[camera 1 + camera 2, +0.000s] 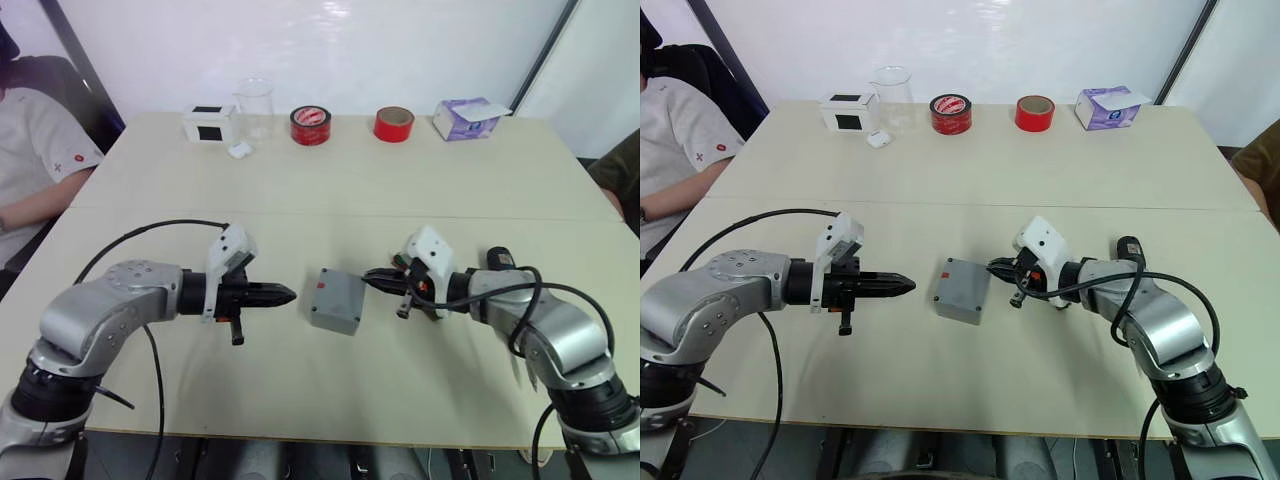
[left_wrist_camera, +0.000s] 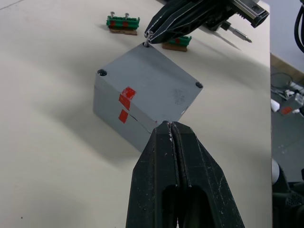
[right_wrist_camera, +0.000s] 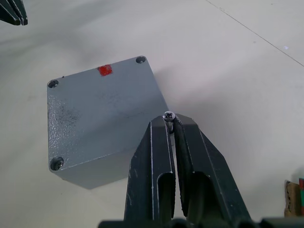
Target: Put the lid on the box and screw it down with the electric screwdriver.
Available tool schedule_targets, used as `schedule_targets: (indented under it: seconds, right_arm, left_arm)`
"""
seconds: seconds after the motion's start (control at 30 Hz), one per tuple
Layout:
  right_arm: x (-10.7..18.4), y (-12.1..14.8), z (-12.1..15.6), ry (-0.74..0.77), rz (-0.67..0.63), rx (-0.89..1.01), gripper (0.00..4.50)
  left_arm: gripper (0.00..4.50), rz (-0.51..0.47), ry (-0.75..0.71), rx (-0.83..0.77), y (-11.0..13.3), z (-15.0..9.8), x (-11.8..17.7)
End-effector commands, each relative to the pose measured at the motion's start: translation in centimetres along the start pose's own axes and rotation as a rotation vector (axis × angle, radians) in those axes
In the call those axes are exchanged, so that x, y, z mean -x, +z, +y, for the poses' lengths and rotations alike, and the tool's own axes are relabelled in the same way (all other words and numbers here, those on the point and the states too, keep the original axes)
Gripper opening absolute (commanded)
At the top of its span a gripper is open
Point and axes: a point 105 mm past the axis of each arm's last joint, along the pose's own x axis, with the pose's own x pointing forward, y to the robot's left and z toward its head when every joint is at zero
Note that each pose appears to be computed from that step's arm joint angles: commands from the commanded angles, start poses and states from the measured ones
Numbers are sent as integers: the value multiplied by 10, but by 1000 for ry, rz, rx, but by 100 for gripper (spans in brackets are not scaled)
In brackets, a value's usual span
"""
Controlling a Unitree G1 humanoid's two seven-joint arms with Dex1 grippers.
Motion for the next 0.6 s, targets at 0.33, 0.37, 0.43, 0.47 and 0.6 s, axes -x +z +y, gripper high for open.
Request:
schedule_targets:
  seconds: [0.33,0.37,0.43,0.47,0.6]
  right_arm:
    - [3,7,-3,-5,-10,12,331]
    - [4,8,-4,-9,-14,8,369]
    - [9,12,-6,-18,-28,-9,369]
    - [14,16,-9,-26,-42,-29,369]
    - [43,35,-39,-144,-92,-124,430]
  left_arm:
    - [0,-28,7,-43,8,-3,4]
    - [0,-35,8,-40,9,-3,4]
    - [0,-59,12,-34,13,-2,5]
    - [0,-82,15,-28,17,-1,6]
    - [0,-200,202,-108,42,22,7]
